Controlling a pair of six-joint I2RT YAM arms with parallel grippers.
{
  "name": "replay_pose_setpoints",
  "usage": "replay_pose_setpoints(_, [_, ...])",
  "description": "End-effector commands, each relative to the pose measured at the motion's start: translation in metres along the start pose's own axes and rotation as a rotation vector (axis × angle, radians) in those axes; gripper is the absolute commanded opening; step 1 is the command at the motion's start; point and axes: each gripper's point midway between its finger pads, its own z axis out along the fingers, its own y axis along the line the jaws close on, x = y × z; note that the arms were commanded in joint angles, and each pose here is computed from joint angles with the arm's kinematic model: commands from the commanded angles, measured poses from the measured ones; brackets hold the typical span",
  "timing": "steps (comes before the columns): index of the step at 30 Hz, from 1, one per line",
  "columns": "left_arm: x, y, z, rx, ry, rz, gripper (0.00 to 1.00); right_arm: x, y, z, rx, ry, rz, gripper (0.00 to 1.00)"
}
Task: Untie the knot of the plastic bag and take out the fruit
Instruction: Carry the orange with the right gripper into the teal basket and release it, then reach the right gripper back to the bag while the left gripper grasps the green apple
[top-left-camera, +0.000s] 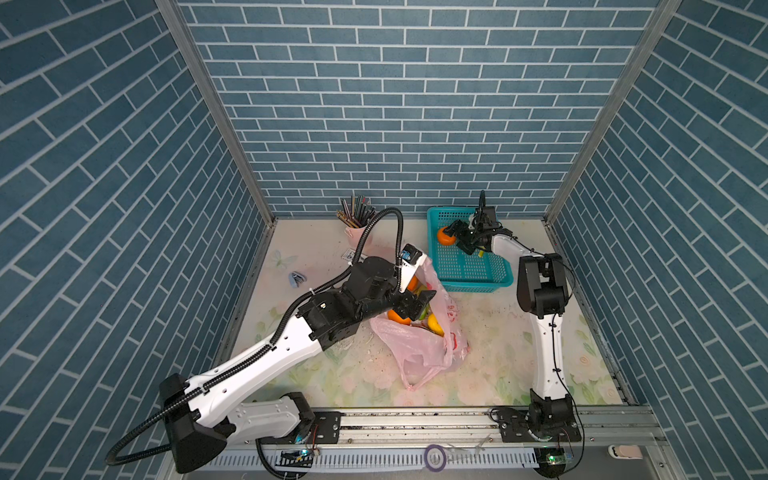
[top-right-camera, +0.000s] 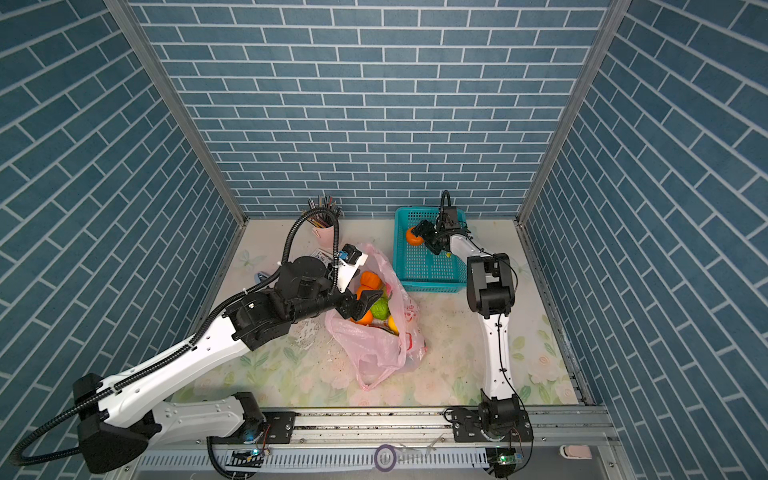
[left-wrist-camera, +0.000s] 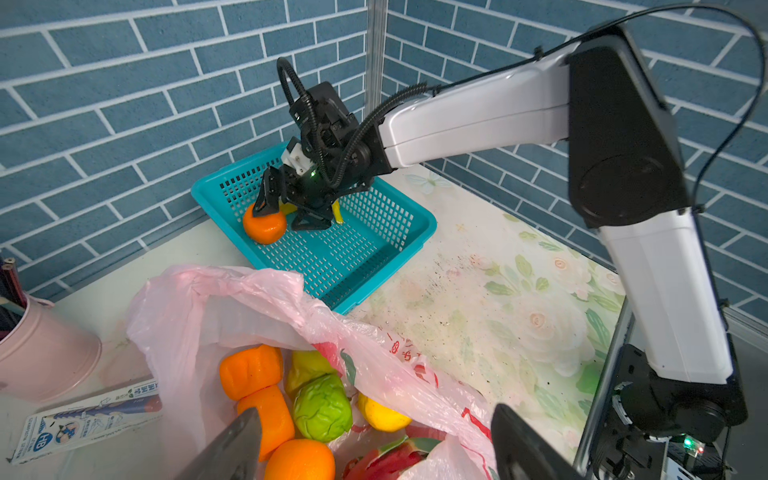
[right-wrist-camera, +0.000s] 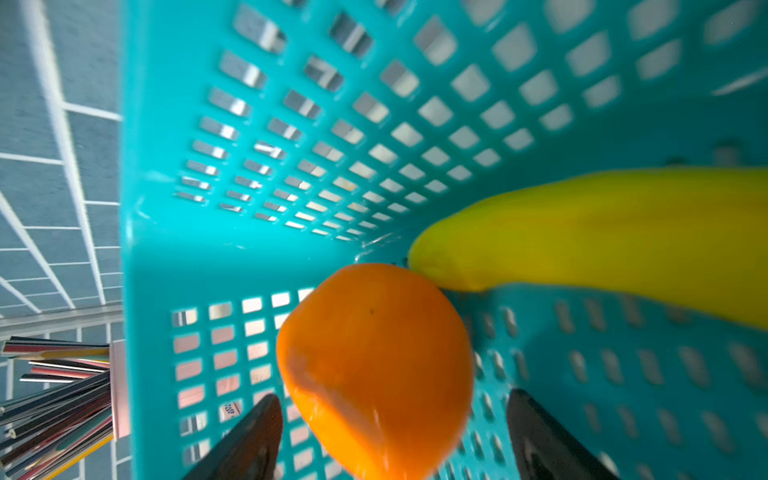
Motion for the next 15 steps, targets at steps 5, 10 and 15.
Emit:
replay_pose_setpoints(5, [0.020,0.001,0.015,-0.010,0.065,-0.032,0.86,-0.013,0.043,-0.099,0.006,-0.107,-0.161,0.85])
replay_pose_setpoints(10, [0.039,0.005,0.036,-0.039,0.136,-0.065,0.75,0.011,0.072,-0.173,-0.049,-0.142,-0.275,0.85])
replay_pose_setpoints(15, [0.065,0.006,0.058,-0.066,0.215,-0.036,0.65,0.051,0.092,-0.238,-0.116,-0.150,-0.369,0.84])
